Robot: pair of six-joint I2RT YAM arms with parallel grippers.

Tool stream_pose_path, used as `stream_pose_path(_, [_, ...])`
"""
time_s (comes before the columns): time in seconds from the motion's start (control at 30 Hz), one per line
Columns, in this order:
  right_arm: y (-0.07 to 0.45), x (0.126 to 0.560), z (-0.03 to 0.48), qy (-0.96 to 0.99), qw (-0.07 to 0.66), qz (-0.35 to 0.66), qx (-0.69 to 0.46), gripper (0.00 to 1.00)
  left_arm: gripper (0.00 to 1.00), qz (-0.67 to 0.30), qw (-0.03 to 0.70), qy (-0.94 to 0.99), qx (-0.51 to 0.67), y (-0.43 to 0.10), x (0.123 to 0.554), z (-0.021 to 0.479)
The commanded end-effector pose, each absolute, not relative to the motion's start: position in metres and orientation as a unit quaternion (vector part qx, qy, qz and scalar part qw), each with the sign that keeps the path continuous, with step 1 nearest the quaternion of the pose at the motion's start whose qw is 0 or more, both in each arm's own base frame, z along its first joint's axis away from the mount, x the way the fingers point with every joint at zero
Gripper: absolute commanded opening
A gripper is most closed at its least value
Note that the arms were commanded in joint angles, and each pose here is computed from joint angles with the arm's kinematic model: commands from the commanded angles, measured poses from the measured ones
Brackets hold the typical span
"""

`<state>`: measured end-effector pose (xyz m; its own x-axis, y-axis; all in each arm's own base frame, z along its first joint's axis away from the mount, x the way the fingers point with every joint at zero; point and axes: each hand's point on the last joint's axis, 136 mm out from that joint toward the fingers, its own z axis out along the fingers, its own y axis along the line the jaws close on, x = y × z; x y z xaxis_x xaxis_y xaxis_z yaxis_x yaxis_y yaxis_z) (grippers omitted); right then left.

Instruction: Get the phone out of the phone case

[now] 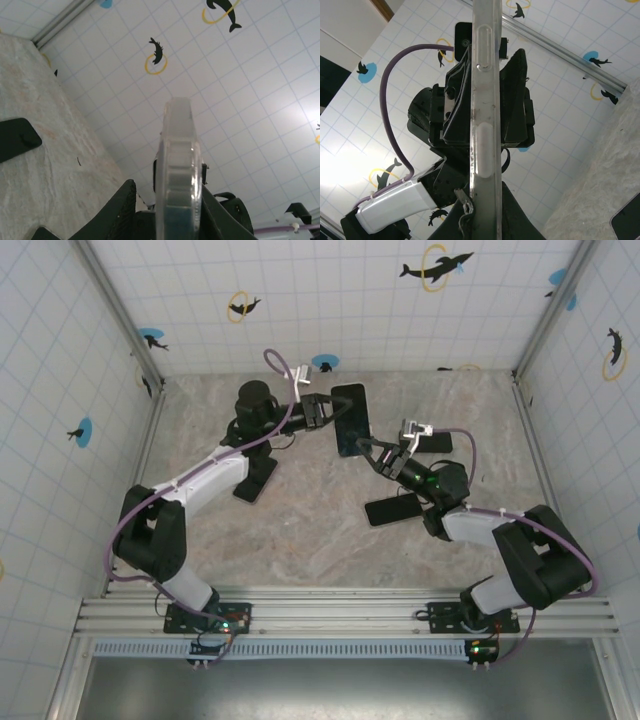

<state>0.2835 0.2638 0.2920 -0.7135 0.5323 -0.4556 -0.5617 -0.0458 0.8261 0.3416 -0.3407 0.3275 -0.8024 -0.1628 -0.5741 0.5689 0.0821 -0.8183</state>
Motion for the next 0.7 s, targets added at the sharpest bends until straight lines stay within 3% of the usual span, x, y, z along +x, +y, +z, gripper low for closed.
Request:
stream_pose_path(0.0, [0.258,0.274,0.337,0.522,0.417,0.742,-0.052,0.08,0.27,-0.659,0.279,0.677,0.171,-0.337,0.341,0.334])
stream_pose_path(0.17, [0.258,0.274,0.334,0.524,0.411,0.744,-0.051,0.08,0.23,-0.659,0.278,0.68,0.162,-0.33,0.344,0.334])
stream_pose_path(0.33, [0.26,0.274,0.333,0.524,0.404,0.748,-0.054,0.1,0.13,-0.666,0.273,0.676,0.158,-0.33,0.343,0.336])
stream_pose_path(0.4, [0.26,0.273,0.332,0.525,0.403,0.748,-0.052,0.16,0.08,-0.672,0.274,0.671,0.153,-0.329,0.343,0.339])
stream_pose_path(0.67, [0.254,0.274,0.318,0.541,0.434,0.719,-0.048,0.44,0.04,-0.692,0.297,0.655,0.067,-0.319,0.36,0.351])
